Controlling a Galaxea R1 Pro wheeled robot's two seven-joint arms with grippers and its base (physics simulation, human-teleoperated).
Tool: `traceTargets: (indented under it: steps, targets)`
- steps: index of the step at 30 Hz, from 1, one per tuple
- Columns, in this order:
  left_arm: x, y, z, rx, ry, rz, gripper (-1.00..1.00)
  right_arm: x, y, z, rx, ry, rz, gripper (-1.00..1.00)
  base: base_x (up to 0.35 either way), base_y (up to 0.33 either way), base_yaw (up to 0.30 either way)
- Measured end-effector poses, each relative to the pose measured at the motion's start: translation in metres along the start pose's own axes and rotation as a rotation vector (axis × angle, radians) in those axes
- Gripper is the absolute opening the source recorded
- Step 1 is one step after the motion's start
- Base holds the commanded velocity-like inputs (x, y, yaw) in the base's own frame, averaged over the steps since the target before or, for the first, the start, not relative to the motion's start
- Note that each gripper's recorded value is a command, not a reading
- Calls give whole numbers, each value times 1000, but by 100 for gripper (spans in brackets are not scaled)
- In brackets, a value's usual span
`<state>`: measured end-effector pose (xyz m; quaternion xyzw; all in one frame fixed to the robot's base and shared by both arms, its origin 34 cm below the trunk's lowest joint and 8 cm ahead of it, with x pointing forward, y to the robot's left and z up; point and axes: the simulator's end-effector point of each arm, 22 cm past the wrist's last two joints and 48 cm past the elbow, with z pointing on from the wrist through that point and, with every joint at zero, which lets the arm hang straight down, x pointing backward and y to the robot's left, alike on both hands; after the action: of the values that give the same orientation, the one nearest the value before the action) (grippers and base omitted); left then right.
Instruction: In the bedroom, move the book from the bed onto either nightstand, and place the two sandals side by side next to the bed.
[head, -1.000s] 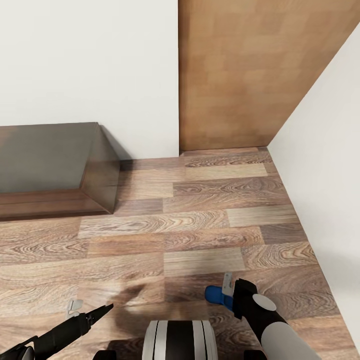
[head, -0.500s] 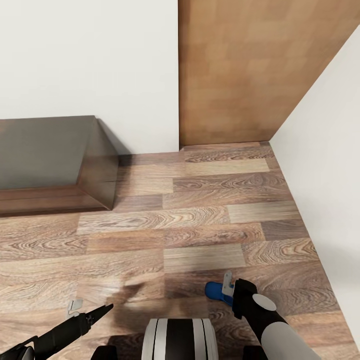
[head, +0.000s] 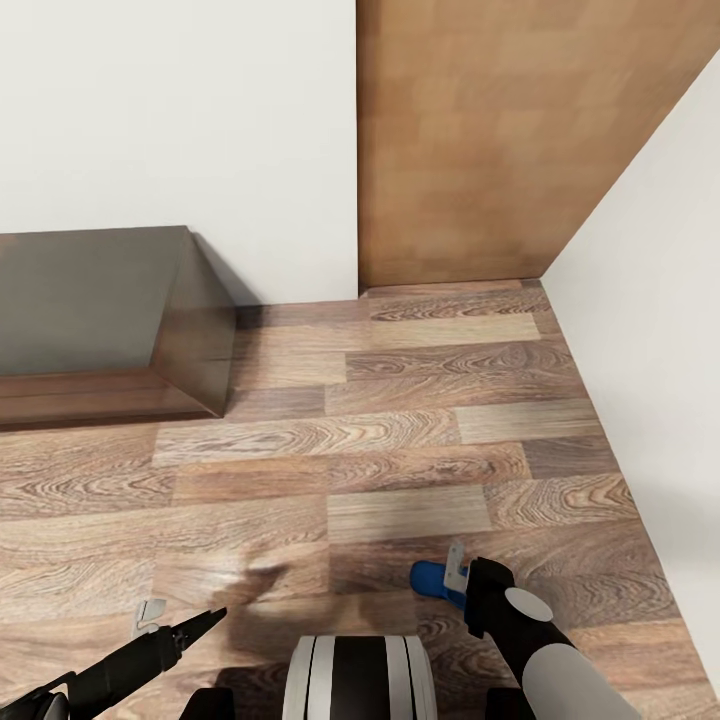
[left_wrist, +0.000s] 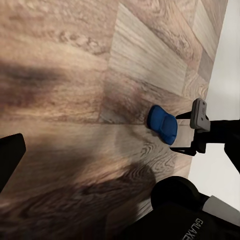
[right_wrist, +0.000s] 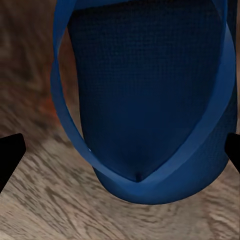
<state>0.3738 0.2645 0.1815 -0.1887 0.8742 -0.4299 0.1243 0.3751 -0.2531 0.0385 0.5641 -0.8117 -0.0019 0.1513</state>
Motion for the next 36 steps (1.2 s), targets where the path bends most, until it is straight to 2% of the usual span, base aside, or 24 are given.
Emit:
traceTargets:
  steps: [36]
  targets:
    - [4, 5, 1, -8, 8, -11, 100, 2, 5, 6, -15, 9, -5, 100, 0, 0, 0]
